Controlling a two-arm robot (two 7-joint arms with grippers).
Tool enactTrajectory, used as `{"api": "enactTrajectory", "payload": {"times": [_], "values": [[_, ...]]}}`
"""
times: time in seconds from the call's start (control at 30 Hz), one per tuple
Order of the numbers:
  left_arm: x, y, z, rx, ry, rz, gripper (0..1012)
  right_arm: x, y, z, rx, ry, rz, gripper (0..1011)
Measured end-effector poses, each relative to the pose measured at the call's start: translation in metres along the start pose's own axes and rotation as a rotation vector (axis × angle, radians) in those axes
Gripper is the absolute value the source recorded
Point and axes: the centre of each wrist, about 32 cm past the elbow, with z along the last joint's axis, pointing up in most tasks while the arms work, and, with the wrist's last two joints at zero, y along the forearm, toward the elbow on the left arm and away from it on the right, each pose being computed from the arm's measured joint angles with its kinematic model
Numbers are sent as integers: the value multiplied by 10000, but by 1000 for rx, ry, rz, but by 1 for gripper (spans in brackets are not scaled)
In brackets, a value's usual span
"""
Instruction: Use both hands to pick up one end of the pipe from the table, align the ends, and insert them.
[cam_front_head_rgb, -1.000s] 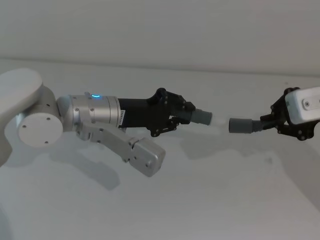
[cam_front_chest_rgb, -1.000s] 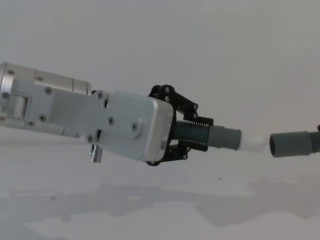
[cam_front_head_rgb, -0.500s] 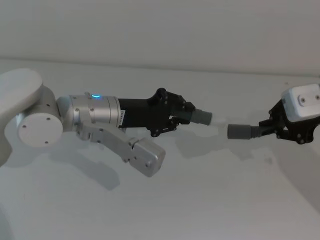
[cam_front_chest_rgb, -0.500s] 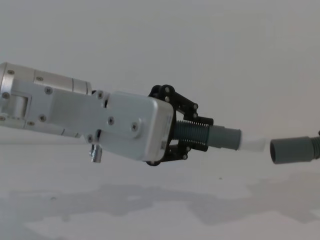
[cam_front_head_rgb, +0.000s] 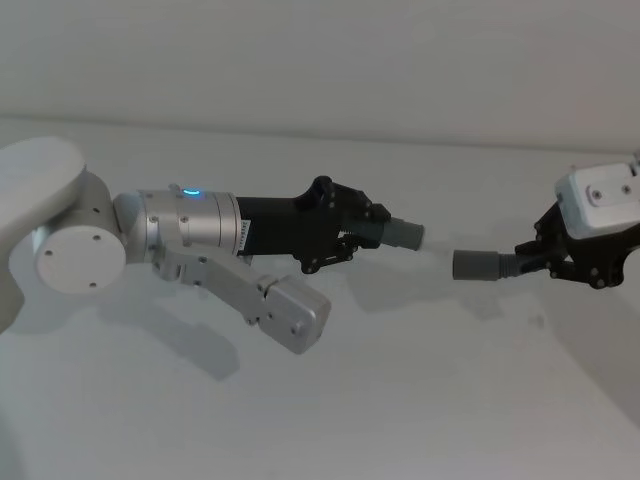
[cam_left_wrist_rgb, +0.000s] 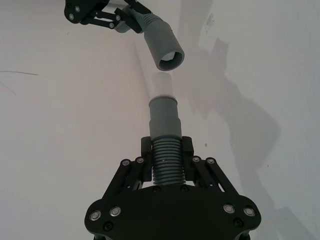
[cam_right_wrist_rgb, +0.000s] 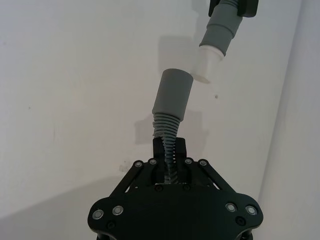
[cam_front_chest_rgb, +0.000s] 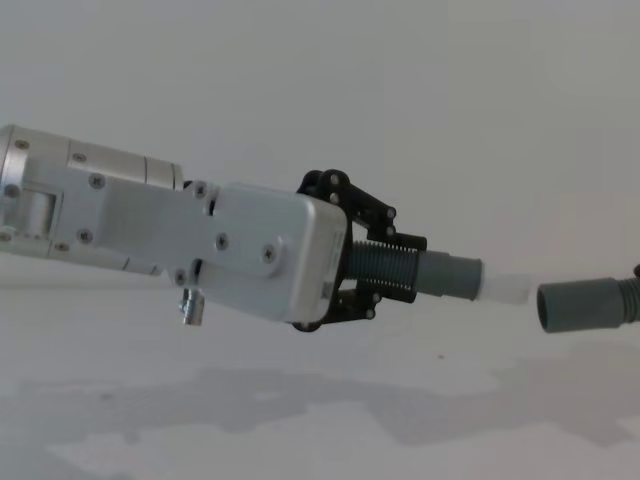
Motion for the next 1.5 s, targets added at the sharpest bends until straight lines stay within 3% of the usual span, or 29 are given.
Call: {"api": "enactTrajectory", "payload": {"times": [1.5], "values": [[0,1,-1,0,0,0,332,140,2,23,-10,11,-11,125]]}}
